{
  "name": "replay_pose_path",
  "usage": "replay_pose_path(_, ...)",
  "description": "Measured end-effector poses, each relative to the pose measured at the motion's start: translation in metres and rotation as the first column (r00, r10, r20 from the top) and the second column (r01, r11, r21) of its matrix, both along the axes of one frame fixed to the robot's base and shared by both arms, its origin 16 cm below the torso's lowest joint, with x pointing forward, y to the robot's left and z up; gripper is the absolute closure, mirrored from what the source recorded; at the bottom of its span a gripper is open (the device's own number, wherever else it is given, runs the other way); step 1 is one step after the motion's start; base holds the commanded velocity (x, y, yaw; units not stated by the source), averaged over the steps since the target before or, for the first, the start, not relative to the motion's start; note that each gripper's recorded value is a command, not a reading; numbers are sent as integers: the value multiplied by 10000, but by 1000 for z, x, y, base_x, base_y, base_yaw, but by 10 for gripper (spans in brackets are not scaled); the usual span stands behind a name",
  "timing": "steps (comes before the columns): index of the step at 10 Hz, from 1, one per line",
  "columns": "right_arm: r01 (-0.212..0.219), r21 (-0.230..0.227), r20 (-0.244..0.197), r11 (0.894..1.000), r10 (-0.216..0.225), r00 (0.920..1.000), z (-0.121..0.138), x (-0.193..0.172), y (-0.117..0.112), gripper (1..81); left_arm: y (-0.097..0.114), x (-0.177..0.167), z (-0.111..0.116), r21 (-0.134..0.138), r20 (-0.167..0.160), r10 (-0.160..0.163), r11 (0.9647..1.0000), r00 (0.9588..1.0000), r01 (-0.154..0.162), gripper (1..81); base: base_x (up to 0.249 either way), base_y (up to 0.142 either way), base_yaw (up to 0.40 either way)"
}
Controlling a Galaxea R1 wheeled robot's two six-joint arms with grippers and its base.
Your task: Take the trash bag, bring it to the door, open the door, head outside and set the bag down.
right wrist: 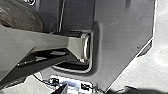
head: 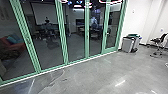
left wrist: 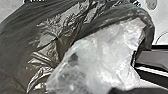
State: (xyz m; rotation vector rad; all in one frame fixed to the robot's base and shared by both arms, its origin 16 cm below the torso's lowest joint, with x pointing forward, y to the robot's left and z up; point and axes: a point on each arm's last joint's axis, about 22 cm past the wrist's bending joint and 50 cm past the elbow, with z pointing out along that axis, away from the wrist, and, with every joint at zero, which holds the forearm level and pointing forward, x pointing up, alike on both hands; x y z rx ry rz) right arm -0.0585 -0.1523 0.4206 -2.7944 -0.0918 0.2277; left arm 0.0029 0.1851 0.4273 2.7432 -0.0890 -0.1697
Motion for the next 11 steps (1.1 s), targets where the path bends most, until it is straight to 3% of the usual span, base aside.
replay_pose_path(11, 1, 1, 2, 10000, -1, 10000, 0, 0, 0, 10, 0, 0, 0, -6, 0, -1, 10000, 10000, 1, 811, 126, 0, 0)
